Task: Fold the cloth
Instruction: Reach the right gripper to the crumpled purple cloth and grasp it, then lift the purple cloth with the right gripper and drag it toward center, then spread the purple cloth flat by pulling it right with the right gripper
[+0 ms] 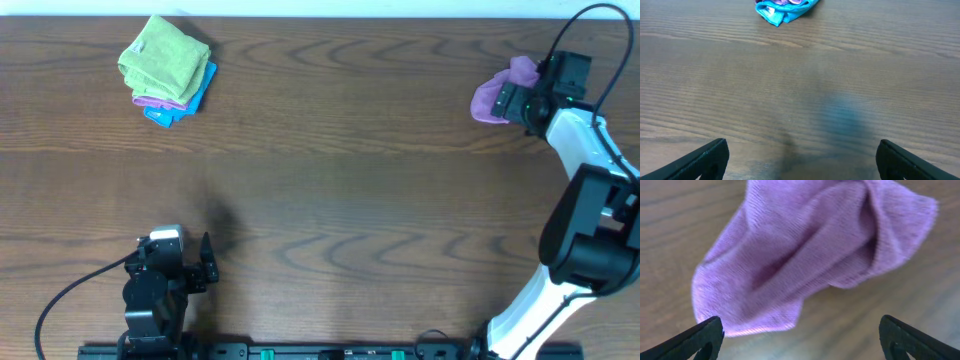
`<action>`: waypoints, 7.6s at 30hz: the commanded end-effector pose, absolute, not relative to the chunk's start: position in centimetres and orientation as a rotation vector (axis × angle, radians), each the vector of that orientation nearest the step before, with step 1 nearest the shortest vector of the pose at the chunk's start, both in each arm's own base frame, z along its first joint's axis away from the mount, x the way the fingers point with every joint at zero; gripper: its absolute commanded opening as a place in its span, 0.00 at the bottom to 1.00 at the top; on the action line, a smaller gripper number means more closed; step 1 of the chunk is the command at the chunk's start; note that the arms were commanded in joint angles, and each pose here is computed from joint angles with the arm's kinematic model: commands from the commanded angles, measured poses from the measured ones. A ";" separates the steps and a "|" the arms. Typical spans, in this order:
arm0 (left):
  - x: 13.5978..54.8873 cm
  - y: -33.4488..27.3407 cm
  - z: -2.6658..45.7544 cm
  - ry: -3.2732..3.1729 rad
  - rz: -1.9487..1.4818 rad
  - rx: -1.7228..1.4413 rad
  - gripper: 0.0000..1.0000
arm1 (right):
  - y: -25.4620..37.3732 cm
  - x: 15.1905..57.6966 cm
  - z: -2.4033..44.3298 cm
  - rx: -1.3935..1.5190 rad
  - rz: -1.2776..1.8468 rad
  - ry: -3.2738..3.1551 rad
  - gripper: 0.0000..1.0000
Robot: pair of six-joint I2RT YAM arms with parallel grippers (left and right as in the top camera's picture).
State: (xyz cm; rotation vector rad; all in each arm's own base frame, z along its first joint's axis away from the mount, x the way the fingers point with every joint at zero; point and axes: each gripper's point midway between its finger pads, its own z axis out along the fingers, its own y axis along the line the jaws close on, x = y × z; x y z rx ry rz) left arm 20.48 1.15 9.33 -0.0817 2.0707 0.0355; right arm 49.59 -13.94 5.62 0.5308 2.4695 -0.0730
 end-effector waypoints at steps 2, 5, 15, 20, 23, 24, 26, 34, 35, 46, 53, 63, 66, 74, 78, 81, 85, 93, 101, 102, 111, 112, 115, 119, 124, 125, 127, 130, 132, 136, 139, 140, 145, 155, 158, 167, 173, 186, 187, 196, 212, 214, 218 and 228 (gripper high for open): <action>20.5 1.4 9.0 2.074 0.062 -0.077 0.95 | -13.6 50.8 5.4 0.605 0.030 2.423 0.96; 20.5 1.4 9.0 2.074 0.062 -0.077 0.95 | -13.4 51.5 5.0 0.629 0.067 2.399 0.89; 20.5 1.4 9.0 2.074 0.062 -0.077 0.95 | -12.8 52.7 3.9 0.648 0.152 2.363 0.70; 20.5 1.4 9.0 2.074 0.062 -0.077 0.95 | -12.7 52.7 3.8 0.649 0.152 2.367 0.67; 20.5 1.4 9.0 2.074 0.062 -0.077 0.95 | -12.8 52.7 3.8 0.648 0.152 2.364 0.60; 20.5 1.4 9.0 2.074 0.062 -0.077 0.95 | -12.8 52.7 3.8 0.648 0.152 2.365 0.60; 20.5 1.4 9.0 2.074 0.062 -0.077 0.95 | -12.8 52.7 3.8 0.647 0.152 2.365 0.60; 20.5 1.4 9.0 2.074 0.062 -0.077 0.95 | -12.8 52.7 3.7 0.644 0.151 2.367 0.58; 20.5 1.4 9.0 2.074 0.062 -0.077 0.95 | -12.8 52.7 3.6 0.645 0.150 2.368 0.57; 20.5 1.4 9.0 2.074 0.062 -0.077 0.95 | -11.8 53.7 4.5 0.569 0.216 2.343 0.01; 20.5 1.4 9.0 2.074 0.062 -0.077 0.95 | -8.0 54.6 12.7 0.362 0.298 2.229 0.01; 20.5 1.4 9.0 2.074 0.062 -0.077 0.95 | 5.0 48.7 19.9 -0.070 0.515 2.302 0.01; 20.5 1.4 9.0 2.074 0.062 -0.077 0.95 | 10.9 44.9 20.5 -0.271 0.581 2.361 0.01; 20.5 1.4 9.0 2.074 0.062 -0.077 0.95 | 20.3 38.2 19.9 -0.634 0.671 2.429 0.01; 20.5 1.4 9.0 2.074 0.062 -0.077 0.95 | 23.3 34.9 19.0 -0.821 0.688 2.453 0.02; 20.5 1.4 9.0 2.074 0.062 -0.077 0.95 | 24.3 33.4 17.8 -0.905 0.681 2.487 0.23; 20.5 1.4 9.0 2.074 0.062 -0.077 0.95 | 24.1 32.1 15.8 -0.979 0.609 2.559 0.66; 20.5 1.4 9.0 2.074 0.062 -0.077 0.95 | 21.5 33.7 15.1 -0.858 0.434 2.621 0.79; 20.5 1.4 9.0 2.074 0.062 -0.077 0.95 | 16.5 34.2 12.9 -0.701 0.177 2.767 0.68; 20.5 1.4 9.0 2.074 0.062 -0.077 0.95 | 16.3 34.2 12.5 -0.696 0.175 2.772 0.68; 20.5 1.4 9.0 2.074 0.062 -0.077 0.95 | 18.1 36.5 9.2 -0.743 0.235 2.664 0.61; 20.5 1.4 9.0 2.074 0.062 -0.077 0.95 | 18.2 36.8 8.7 -0.743 0.235 2.665 0.61; 20.5 1.4 9.0 2.074 0.062 -0.077 0.95 | 18.6 37.7 7.2 -0.743 0.236 2.667 0.58; 20.5 1.4 9.0 2.074 0.062 -0.077 0.95 | 19.0 38.5 5.9 -0.727 0.241 2.665 0.56; 20.5 1.4 9.0 2.074 0.062 -0.077 0.95 | 19.9 38.6 5.7 -0.729 0.310 2.655 0.51; 20.5 1.4 9.0 2.074 0.062 -0.077 0.95 | 20.0 38.6 5.8 -0.729 0.317 2.652 0.50; 20.5 1.4 9.0 2.074 0.062 -0.077 0.95 | 20.1 38.7 5.8 -0.721 0.325 2.650 0.47; 20.5 1.4 9.0 2.074 0.062 -0.077 0.95 | 20.4 38.8 5.7 -0.724 0.341 2.644 0.46; 20.5 1.4 9.0 2.074 0.062 -0.077 0.95 | 20.6 38.7 5.4 -0.729 0.363 2.647 0.45; 20.5 1.4 9.0 2.074 0.062 -0.077 0.95 | 20.7 38.6 4.4 -0.733 0.368 2.669 0.39; 20.5 1.4 9.0 2.074 0.062 -0.077 0.95 | 20.6 38.6 4.1 -0.734 0.362 2.676 0.25; 20.5 1.4 9.0 2.074 0.062 -0.077 0.95 | 20.6 38.7 4.1 -0.731 0.355 2.673 0.18; 20.5 1.4 9.0 2.074 0.062 -0.077 0.95 | 20.7 40.0 5.8 -0.716 0.331 2.619 0.01; 20.5 1.4 9.0 2.074 0.062 -0.077 0.95 | 19.2 42.6 10.0 -0.647 0.156 2.513 0.01; 20.5 1.4 9.0 2.074 0.062 -0.077 0.95 | 18.4 43.0 10.1 -0.627 0.094 2.509 0.01; 20.5 1.4 9.0 2.074 0.062 -0.077 0.95 | 16.7 43.6 10.2 -0.585 -0.028 2.506 0.12; 20.5 1.4 9.0 2.074 0.062 -0.077 0.95 | 16.7 43.6 10.2 -0.585 -0.028 2.506 0.15; 20.5 1.4 9.0 2.074 0.062 -0.077 0.95 | 14.4 45.7 13.4 -0.441 -0.194 2.398 0.01; 20.5 1.4 9.0 2.074 0.062 -0.077 0.95 | 13.8 46.1 14.2 -0.414 -0.224 2.371 0.01; 20.5 1.4 9.0 2.074 0.062 -0.077 0.95 | 10.8 47.3 21.3 -0.369 -0.330 2.184 0.01; 20.5 1.4 9.0 2.074 0.062 -0.077 0.95 | -1.0 48.6 21.1 -0.104 -0.499 2.233 0.57; 20.5 1.4 9.0 2.074 0.062 -0.077 0.95 | -3.0 48.3 20.9 -0.048 -0.518 2.251 0.60; 20.5 1.4 9.0 2.074 0.062 -0.077 0.95 | -4.2 46.8 19.3 -0.017 -0.498 2.343 0.66; 20.5 1.4 9.0 2.074 0.062 -0.077 0.95 | 2.9 38.9 13.4 0.069 0.148 2.766 0.73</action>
